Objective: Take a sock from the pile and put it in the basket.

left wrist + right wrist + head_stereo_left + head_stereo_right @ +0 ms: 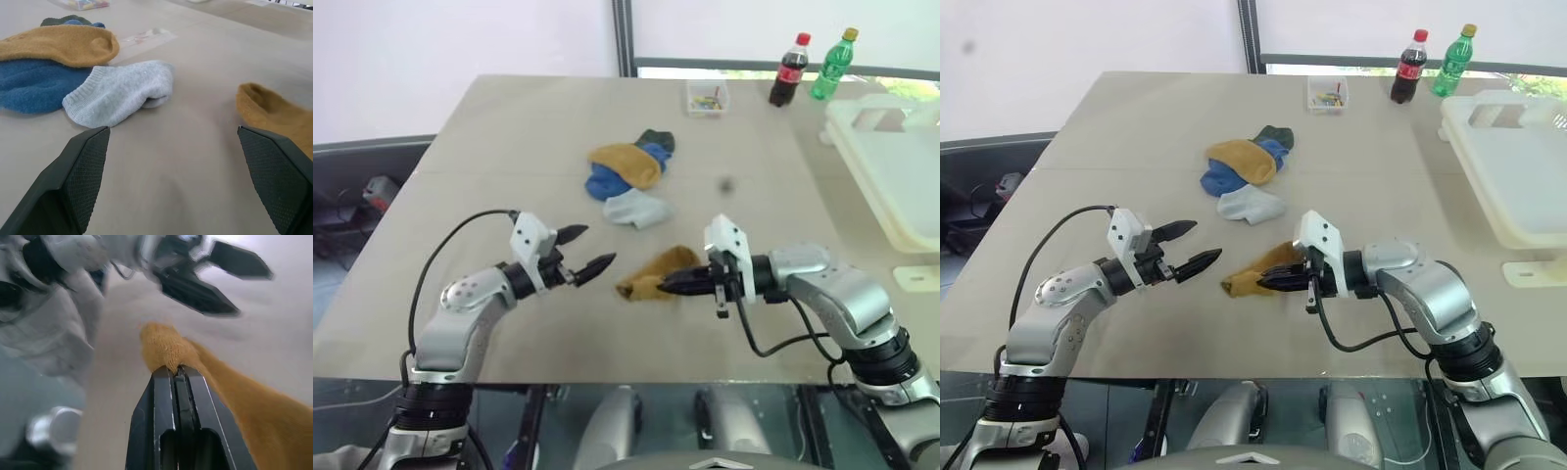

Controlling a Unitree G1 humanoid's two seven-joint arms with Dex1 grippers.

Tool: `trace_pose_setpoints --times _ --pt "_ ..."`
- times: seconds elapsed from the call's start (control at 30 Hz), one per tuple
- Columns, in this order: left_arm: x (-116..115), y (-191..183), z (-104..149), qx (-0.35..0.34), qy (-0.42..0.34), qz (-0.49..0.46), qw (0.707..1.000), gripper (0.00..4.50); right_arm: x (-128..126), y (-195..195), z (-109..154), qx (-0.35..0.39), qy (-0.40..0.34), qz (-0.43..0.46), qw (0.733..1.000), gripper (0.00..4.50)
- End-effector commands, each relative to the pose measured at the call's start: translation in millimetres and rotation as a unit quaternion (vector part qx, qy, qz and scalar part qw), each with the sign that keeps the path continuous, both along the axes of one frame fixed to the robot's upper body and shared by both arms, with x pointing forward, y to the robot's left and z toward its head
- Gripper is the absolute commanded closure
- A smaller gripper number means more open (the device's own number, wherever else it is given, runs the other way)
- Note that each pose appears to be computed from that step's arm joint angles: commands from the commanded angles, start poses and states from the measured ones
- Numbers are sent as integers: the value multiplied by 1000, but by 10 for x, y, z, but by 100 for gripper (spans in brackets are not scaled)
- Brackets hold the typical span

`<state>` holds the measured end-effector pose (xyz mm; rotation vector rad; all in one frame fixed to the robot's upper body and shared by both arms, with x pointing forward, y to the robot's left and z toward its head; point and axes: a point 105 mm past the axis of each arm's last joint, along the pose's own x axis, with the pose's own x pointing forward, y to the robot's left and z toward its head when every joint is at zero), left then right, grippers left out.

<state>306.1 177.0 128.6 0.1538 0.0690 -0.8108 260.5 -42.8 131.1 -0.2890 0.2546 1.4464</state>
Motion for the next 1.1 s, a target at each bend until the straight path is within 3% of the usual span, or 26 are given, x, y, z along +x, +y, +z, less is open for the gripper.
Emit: trace_pose_setpoints --times 0.03,0.1,0.2,0.33,0.47,0.73,1.07,1.1 --pt "9 -5 93 9 -21 -9 1000 0 -60 -43 -115 -30 -31 15 999 446" --pt "11 1 92 10 -20 -11 1000 0 -131 -122 -193 -53 -46 22 997 404" --pt "34 9 88 12 -19 -12 1000 0 -127 -184 -144 -43 -74 -12 996 290" --pt "61 -8 86 13 -19 -17 1000 0 -315 -245 69 -9 -46 -2 999 290" --pt "73 -21 77 14 -18 -22 999 0 -344 -208 150 4 -54 -4 999 290" --pt "112 -1 113 21 -24 -26 999 0 -234 -82 -25 -46 -95 25 994 290" --pt "104 49 185 29 -30 -24 999 0 -134 -13 -421 -86 -62 41 994 290" --pt "86 45 188 29 -31 -29 999 0 -101 -4 -408 -79 -59 35 994 328"
